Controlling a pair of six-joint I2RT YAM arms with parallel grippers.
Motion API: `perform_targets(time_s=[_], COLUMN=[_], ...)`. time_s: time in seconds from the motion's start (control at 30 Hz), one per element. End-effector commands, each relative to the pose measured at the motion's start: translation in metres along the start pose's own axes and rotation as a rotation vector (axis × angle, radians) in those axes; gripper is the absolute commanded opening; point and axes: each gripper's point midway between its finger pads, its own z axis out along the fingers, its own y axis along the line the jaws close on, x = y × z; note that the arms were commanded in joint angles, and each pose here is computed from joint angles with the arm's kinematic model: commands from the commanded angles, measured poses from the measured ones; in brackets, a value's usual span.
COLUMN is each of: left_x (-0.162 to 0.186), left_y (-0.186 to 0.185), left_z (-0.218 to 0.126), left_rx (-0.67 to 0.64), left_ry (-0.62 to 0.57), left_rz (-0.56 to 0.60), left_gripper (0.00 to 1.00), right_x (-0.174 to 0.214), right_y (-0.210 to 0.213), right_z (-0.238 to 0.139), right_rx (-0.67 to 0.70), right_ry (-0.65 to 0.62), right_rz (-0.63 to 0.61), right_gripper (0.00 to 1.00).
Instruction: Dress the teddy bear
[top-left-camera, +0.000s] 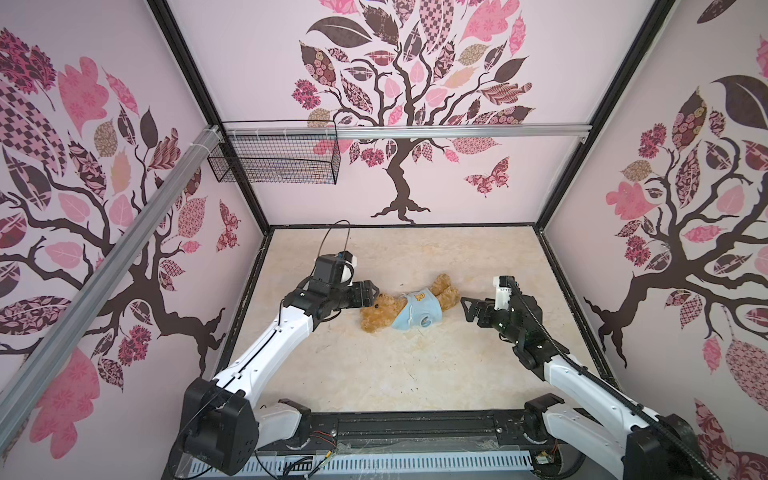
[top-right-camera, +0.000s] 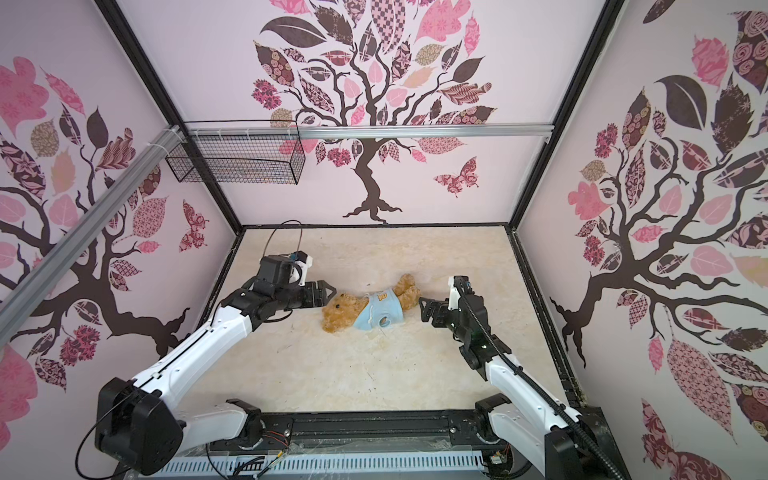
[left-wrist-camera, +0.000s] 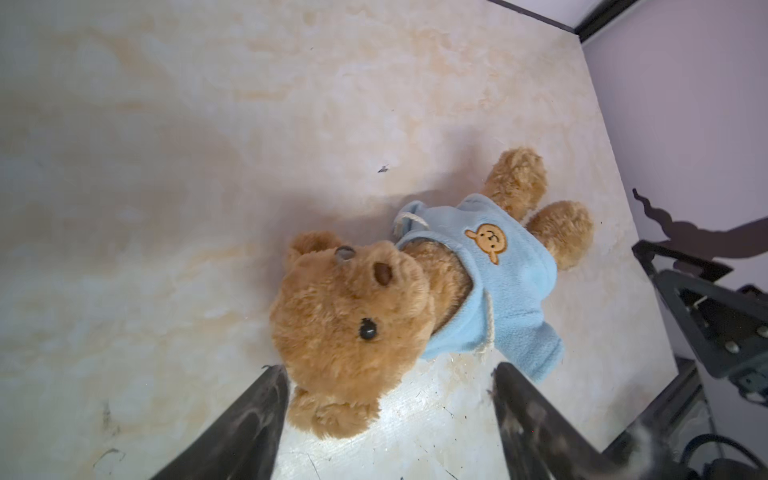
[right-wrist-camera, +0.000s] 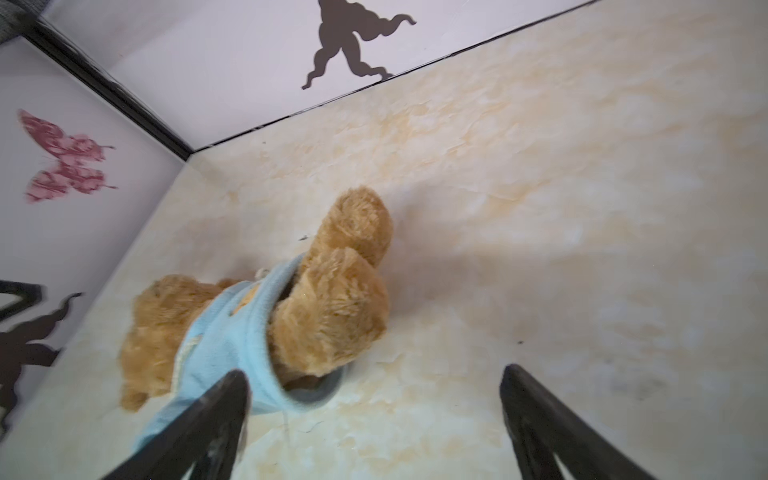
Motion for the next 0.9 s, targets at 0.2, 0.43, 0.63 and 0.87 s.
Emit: perform_targets(time_s=[0.2, 0.43, 0.63, 0.87], left_x=[0.027, 0.067, 0.063, 0.056], left_y=[-0.082, -0.113, -0.120, -0.120], left_z=[0.020, 0.059, 0.100, 0.138], left_rx=[-0.002, 0.066, 0.042, -0.021], left_ry=[-0.077, -0.055, -0.034, -0.051], left_rz=[0.864, 1.229, 1.291, 1.303], left_gripper=[0.95, 0.97, 0.97, 0.87], right_x=[-0.022, -0.020, -0.018, -0.013], right_y=[-0.031, -0.031, -0.031, -0.035], right_z=[-0.020, -0.034, -0.033, -0.028], right_rx=[0.177, 0.155, 0.147, 0.162], right_ry=[-0.141, -0.193, -0.189, -0.166], right_rz=[0.018, 0.005, 0.010, 0.011], right_gripper=[1.00, 1.00, 1.00, 1.00])
